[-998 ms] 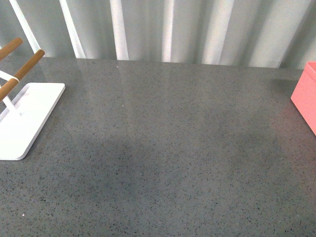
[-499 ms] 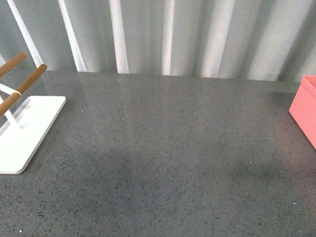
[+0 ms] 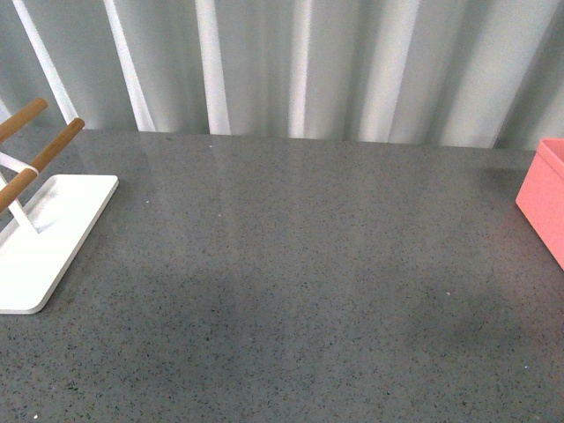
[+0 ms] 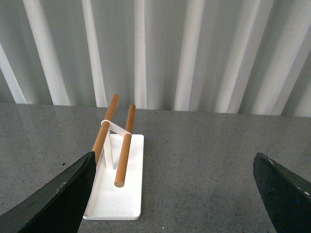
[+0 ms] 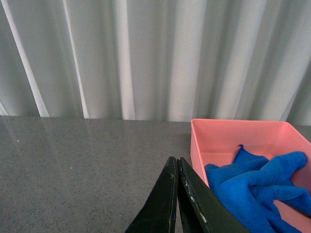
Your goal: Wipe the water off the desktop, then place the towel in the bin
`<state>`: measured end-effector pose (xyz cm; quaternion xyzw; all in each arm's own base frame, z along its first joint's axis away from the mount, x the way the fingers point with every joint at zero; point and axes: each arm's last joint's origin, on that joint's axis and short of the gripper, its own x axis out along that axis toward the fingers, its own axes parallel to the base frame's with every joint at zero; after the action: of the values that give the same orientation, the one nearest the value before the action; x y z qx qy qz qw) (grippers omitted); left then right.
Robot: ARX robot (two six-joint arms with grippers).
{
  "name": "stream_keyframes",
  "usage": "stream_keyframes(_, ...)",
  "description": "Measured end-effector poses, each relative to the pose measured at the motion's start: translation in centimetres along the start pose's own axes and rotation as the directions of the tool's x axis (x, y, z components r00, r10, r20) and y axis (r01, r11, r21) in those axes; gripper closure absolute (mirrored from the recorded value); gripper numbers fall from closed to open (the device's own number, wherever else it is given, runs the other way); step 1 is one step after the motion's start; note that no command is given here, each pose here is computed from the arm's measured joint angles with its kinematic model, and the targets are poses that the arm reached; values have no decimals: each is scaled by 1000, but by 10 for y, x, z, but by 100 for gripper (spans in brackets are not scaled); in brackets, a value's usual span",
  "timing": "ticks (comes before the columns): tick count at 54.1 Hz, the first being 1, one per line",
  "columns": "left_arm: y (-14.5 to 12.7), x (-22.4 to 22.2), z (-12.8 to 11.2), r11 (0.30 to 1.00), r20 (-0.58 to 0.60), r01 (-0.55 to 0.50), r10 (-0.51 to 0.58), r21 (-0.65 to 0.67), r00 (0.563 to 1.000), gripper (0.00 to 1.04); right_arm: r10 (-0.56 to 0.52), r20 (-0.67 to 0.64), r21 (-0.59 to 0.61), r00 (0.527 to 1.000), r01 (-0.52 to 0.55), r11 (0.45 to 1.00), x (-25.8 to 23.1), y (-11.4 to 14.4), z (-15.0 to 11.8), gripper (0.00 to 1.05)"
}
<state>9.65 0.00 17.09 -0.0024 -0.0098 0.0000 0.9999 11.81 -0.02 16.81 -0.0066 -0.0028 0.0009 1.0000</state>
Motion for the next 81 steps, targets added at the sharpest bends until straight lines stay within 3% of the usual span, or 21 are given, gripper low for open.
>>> stream_keyframes(50,0,0,0,1000,1,0,0,0,1000,7,-1,-4,2,1000,1,1000,-20,0,-3,102)
stream_keyframes(59,0,0,0,1000,1,0,0,0,1000,7,0,-4,2,1000,0,1000,-20,0,-3,78)
stream_keyframes(74,0,0,0,1000,1,0,0,0,1000,7,-1,-4,2,1000,1,1000,-20,0,-3,8)
stream_keyframes(81,0,0,0,1000,1,0,0,0,1000,7,-1,-4,3,1000,1,1000,-20,0,-3,7)
